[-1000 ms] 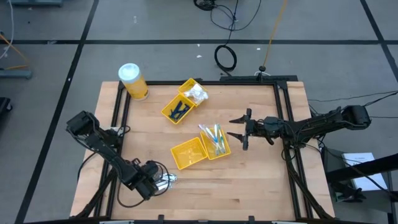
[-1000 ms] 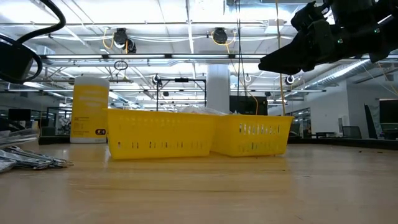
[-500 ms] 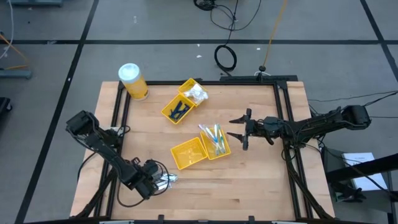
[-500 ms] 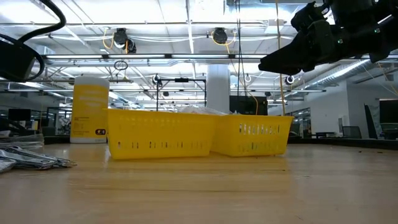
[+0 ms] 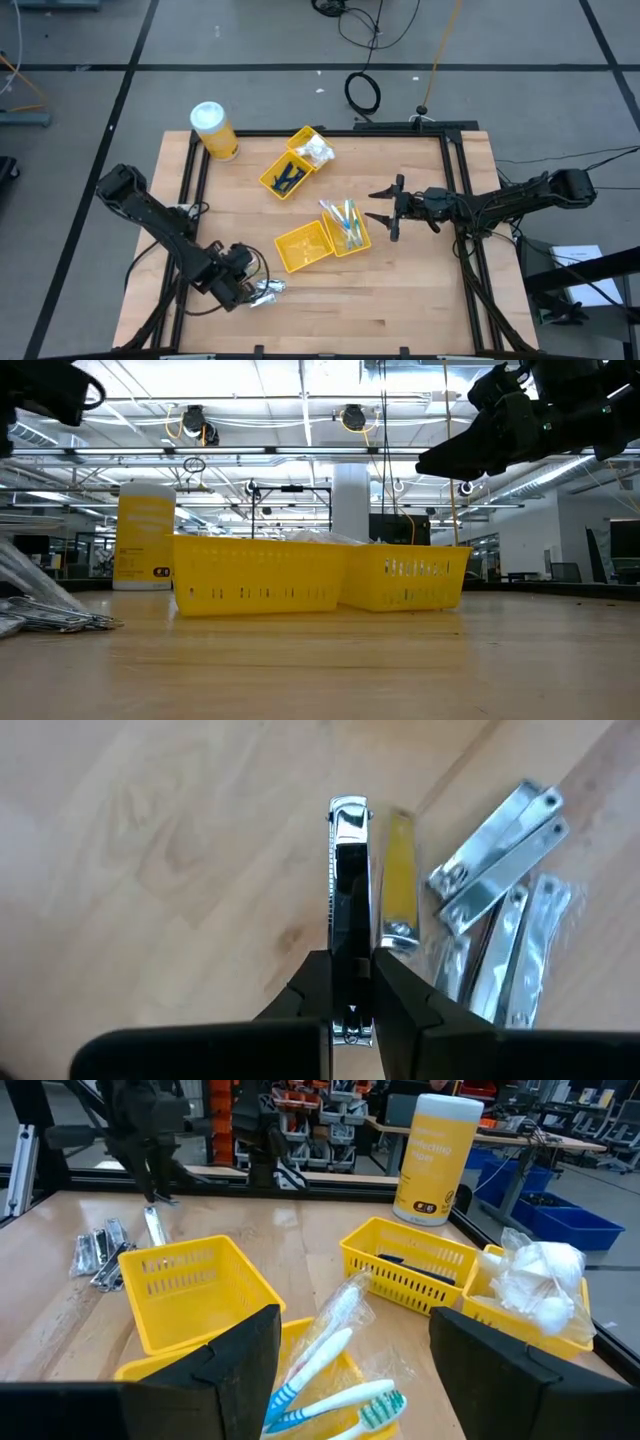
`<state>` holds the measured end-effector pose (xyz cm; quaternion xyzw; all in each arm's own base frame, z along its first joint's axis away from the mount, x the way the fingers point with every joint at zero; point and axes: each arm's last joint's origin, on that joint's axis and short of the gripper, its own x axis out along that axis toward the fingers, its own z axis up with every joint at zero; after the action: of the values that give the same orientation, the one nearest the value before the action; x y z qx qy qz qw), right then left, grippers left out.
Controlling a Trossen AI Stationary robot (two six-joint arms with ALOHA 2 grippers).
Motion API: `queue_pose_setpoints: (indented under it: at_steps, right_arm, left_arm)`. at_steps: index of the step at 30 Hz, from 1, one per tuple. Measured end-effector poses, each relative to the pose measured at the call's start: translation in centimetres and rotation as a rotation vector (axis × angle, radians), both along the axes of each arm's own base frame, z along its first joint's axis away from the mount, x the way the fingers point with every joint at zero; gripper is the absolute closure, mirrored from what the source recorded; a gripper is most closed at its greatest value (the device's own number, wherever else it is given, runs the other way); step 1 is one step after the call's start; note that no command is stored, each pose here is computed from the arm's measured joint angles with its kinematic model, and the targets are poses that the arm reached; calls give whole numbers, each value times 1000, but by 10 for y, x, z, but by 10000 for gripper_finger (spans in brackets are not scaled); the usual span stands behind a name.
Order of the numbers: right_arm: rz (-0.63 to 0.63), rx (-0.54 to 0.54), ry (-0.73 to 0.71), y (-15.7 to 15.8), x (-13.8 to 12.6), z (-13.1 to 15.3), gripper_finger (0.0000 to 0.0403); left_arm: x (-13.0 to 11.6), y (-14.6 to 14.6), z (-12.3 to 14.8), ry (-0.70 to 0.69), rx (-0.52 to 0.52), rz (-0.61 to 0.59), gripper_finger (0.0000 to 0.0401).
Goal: Pick & Place Travel size toiletries
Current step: Put the silver nail cutter into the bottom left yellow basket
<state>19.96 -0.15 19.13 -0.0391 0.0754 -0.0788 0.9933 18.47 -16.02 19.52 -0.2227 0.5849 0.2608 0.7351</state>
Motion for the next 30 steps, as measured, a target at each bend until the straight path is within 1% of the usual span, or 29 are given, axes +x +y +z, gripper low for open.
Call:
queue_pose_setpoints:
  at_steps: [2,4,8,10,12,13,14,16,18,20,22,25,26,28,30]
  right_arm:
    - [0,0,2,0,0,0,161]
    - [0,0,9,0,0,-1,161]
    - [0,-1,18,0,0,-2,161]
    - [0,-1,24,0,0,-2,161]
    - [0,-1,25,0,0,-2,161]
    - [0,-1,26,0,0,-2,161]
    - [0,-1,26,0,0,-2,161]
    - [0,-1,25,0,0,-2,161]
    - [0,-1,25,0,0,-2,161]
    - [0,-1,25,0,0,-2,161]
    - [0,-1,26,0,0,-3,161]
    - [0,-1,27,0,0,-3,161]
    - [0,-1,28,0,0,-3,161]
    - [0,-1,26,0,0,-3,161]
    - [0,-1,27,0,0,-3,161]
  left_arm:
    - [3,2,1,-5,12,-15,375]
    - [3,5,1,23,3,-6,375]
    - [-6,9,-4,204,-58,71,375]
    - [-10,11,-9,306,-49,91,375]
    - [-11,11,-13,360,-31,100,375]
    - [-9,11,-15,344,-24,103,375]
    - [-5,10,-17,293,-15,92,375]
    - [6,6,-17,124,2,15,375]
    - [14,1,-16,27,-5,-24,375]
    - [12,3,-16,45,8,-20,375]
    - [9,3,-17,90,-7,-16,375]
    - [3,6,-17,203,-50,72,375]
    - [0,8,-16,240,-43,104,375]
    - [-1,9,-16,244,-27,137,375]
    - [0,9,-16,201,-10,178,368]
